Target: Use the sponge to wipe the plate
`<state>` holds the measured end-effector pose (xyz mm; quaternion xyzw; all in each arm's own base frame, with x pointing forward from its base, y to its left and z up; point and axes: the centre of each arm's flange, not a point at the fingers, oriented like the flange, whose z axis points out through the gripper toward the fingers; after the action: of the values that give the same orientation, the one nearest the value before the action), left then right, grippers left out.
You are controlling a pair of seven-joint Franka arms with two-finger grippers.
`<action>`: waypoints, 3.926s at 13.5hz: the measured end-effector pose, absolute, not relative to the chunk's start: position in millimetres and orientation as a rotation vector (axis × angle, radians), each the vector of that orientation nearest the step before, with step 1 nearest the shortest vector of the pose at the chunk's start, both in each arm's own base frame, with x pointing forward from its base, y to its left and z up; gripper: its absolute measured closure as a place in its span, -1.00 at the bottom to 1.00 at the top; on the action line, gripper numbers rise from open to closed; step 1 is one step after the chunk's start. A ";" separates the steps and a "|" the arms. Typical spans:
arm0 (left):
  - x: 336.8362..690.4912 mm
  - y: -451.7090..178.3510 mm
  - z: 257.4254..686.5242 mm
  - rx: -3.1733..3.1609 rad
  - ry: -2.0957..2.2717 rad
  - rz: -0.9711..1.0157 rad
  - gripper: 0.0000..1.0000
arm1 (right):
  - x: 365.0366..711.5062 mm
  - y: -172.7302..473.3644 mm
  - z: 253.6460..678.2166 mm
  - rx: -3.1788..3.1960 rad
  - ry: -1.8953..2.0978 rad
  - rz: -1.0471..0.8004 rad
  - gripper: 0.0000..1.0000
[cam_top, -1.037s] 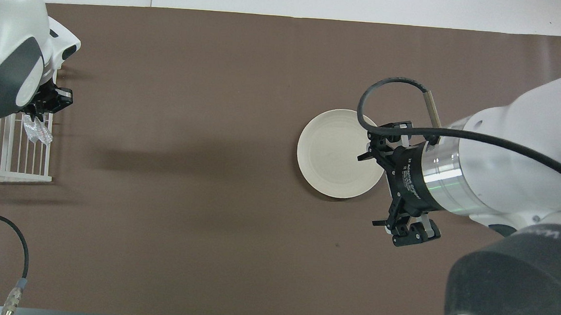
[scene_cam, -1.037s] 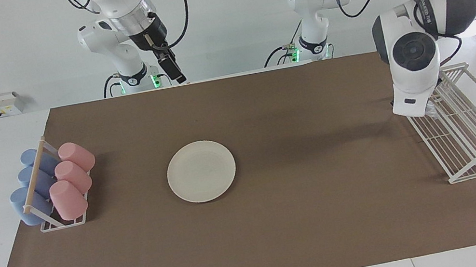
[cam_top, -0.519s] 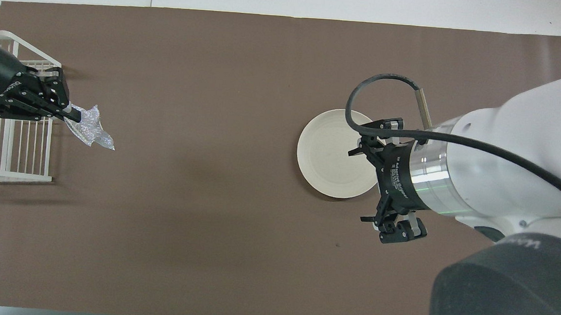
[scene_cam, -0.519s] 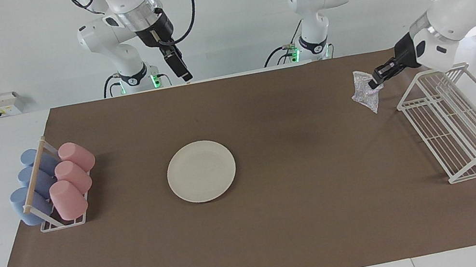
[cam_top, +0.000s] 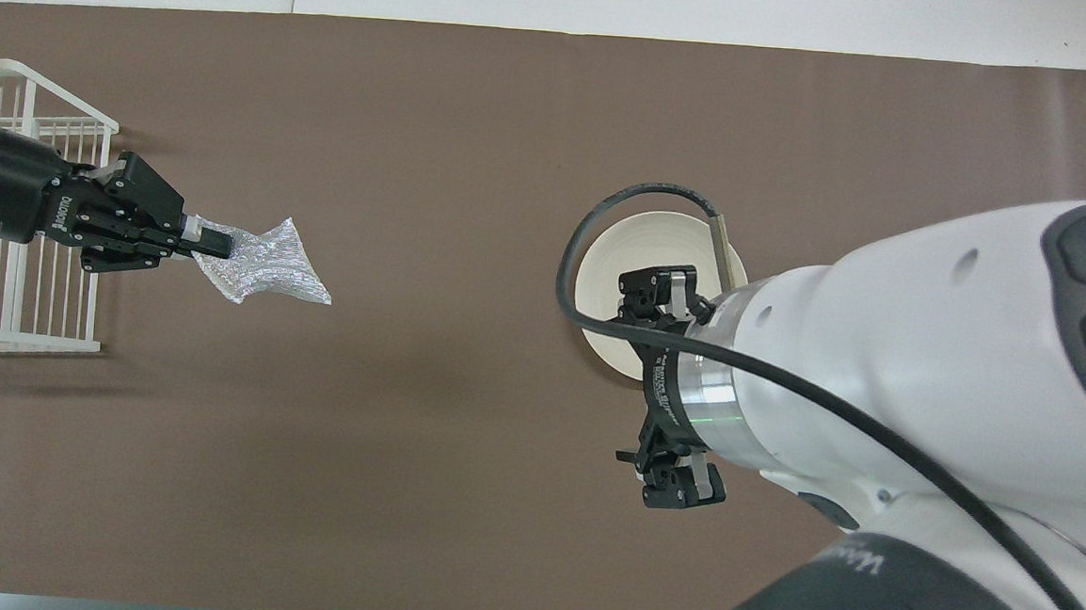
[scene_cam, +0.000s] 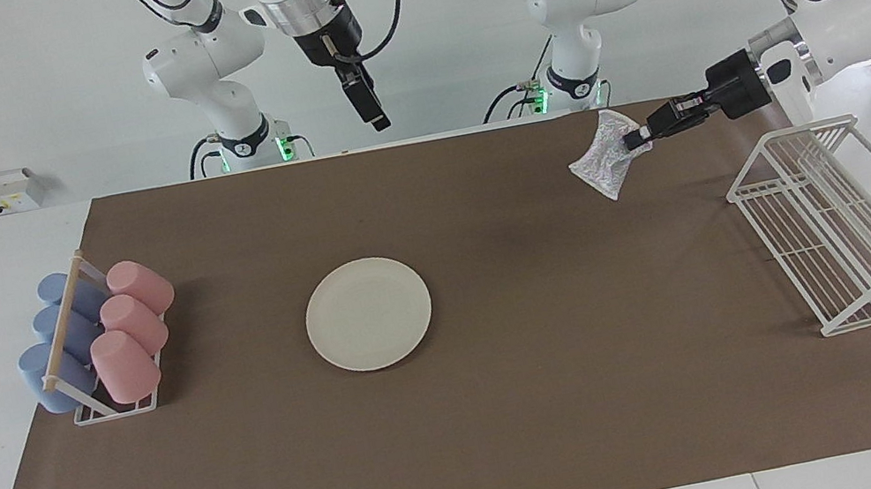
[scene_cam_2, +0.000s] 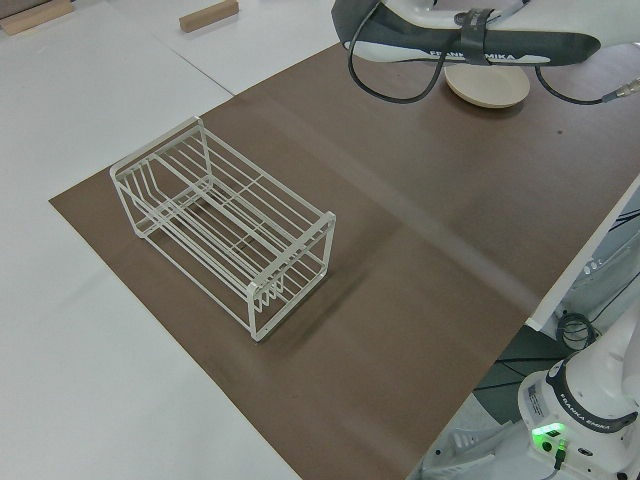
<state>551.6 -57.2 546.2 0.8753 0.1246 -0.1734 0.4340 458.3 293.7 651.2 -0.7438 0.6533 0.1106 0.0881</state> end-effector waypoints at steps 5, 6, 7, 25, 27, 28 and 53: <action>498.1 -68.3 521.9 1.977 0.145 -0.361 0.89 | 454.9 298.8 649.4 -2.212 1.929 0.322 -1.00; 491.3 -75.2 520.0 1.947 0.119 -0.352 0.89 | 452.7 306.5 648.1 -2.201 1.906 0.308 -1.00; 485.0 -82.2 518.2 1.914 0.096 -0.343 0.89 | 448.8 316.5 645.5 -2.185 1.896 0.301 -1.00; 419.3 -162.5 479.4 1.699 -0.132 -0.246 0.89 | 380.6 412.4 592.0 -2.135 1.836 0.315 -1.00; 419.4 -161.7 479.3 1.698 -0.131 -0.245 0.89 | 380.7 411.4 590.4 -2.135 1.840 0.315 -0.99; 419.3 -161.4 479.5 1.698 -0.131 -0.245 0.89 | 381.1 411.2 590.4 -2.133 1.840 0.314 -0.93; 412.9 -162.1 478.4 1.690 -0.154 -0.278 0.89 | 383.3 420.6 578.6 -2.143 1.630 0.203 0.59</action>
<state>412.9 -162.1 478.4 0.7445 -0.0680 -0.1223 0.6527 383.3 420.6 578.6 -0.7744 0.5891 0.0732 0.2189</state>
